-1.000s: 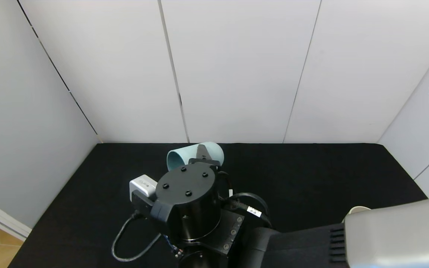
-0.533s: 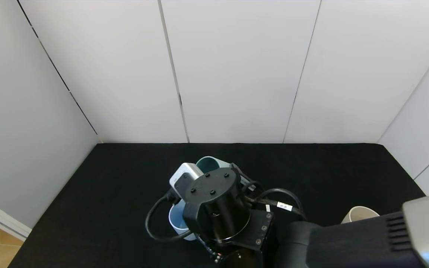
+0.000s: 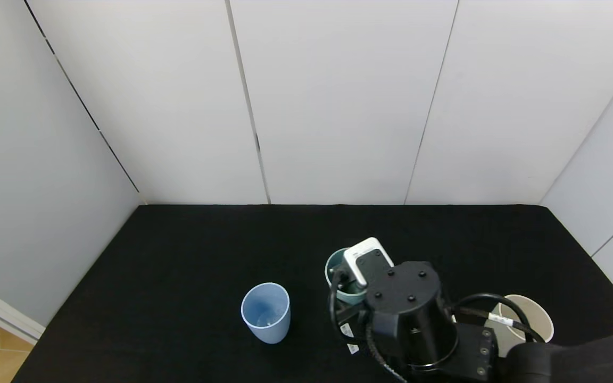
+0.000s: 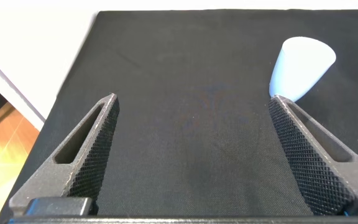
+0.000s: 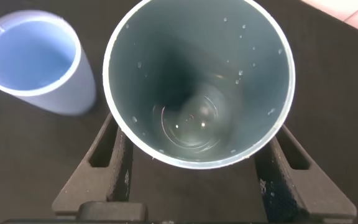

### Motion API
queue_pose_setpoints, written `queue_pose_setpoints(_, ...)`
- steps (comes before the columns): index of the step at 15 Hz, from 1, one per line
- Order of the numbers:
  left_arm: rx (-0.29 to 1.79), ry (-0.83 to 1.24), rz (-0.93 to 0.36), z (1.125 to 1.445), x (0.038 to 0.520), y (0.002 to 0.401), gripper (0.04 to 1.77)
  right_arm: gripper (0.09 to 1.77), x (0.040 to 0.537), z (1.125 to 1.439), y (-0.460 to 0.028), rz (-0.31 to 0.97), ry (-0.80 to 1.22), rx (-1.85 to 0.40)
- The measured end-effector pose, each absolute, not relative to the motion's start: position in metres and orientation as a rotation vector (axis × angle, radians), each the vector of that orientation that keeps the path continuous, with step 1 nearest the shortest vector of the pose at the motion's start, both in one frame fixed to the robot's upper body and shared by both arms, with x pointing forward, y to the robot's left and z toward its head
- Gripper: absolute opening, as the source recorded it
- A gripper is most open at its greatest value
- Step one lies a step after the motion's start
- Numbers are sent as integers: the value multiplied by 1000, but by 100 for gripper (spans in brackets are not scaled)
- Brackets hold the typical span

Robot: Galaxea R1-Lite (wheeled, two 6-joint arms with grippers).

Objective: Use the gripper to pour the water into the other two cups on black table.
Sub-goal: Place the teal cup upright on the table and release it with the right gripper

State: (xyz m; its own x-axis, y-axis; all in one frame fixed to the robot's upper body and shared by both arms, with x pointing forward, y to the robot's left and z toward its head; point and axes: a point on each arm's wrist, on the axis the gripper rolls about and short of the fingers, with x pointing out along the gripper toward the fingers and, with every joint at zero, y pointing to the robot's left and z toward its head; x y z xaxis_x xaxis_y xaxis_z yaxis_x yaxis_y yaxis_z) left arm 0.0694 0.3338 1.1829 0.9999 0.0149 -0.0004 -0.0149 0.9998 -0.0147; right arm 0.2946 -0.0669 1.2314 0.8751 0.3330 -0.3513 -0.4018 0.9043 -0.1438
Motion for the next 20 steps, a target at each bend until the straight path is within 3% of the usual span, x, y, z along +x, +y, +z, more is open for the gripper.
queue_pose_setpoints(4, -15, 0, 15, 1183, 69, 334, 172, 116, 289, 1230, -100, 470, 247, -98)
queue_pose_setpoints(9, -15, 0, 15, 1183, 69, 334, 172, 116, 303, 1222, -119, 402, 274, -101)
queue_pose_setpoints(20, -15, -1, 15, 1183, 69, 334, 172, 116, 338, 1144, -107, 373, 399, -164)
